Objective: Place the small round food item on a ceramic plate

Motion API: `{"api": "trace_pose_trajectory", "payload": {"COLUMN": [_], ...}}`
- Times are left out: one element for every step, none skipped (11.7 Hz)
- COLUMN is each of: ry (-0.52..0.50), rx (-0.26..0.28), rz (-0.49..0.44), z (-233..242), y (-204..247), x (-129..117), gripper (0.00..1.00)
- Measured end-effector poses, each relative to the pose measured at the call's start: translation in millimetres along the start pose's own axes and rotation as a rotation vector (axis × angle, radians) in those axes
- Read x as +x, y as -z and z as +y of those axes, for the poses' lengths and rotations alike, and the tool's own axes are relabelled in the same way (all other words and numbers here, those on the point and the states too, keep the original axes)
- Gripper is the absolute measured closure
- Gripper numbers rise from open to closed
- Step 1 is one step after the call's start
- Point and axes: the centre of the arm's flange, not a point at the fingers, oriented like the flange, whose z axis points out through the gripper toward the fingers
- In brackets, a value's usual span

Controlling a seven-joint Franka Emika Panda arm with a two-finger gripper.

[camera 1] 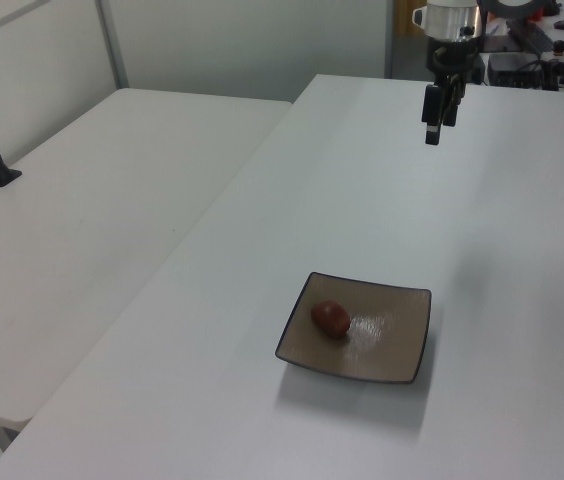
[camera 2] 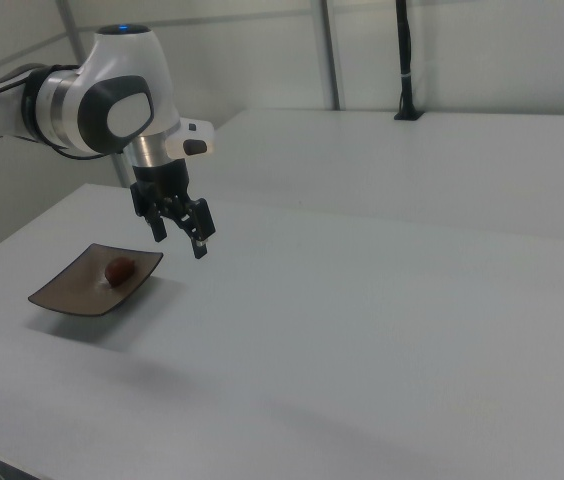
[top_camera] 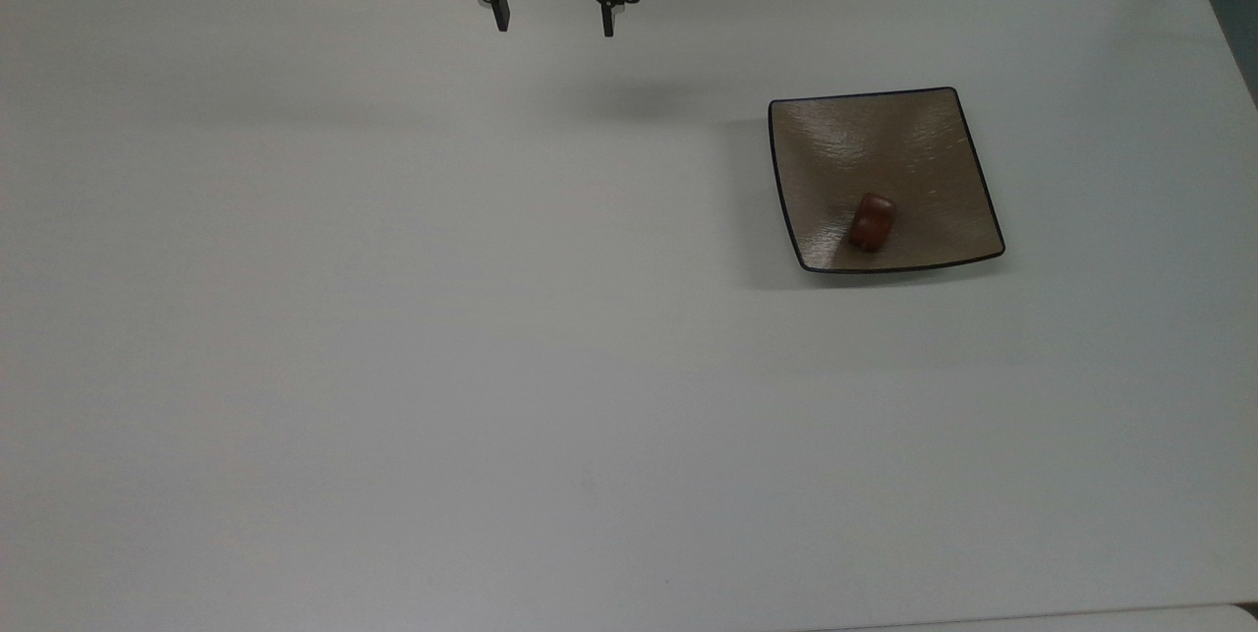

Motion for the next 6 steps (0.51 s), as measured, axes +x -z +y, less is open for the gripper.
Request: {"api": "trace_pose_trajectory", "payload": {"ry": [0.000,0.001,0.000,0.000,0.001,0.007], "rx": [0.000,0.000,0.000,0.000,0.000,-0.012], "rz": [-0.001,-0.003,-0.004,-0.004,-0.004,-0.003], "z": [-0.3,-0.4,-0.4,-0.4,-0.7,-0.7], "y": [-0.7,-1.5,-2.0,-2.0,-2.1,-2.2], "x": [0.1,0.2,0.4,0.4,0.4,0.3], "gripper": [0.00,0.00,0.00,0.00,0.00,0.00]}}
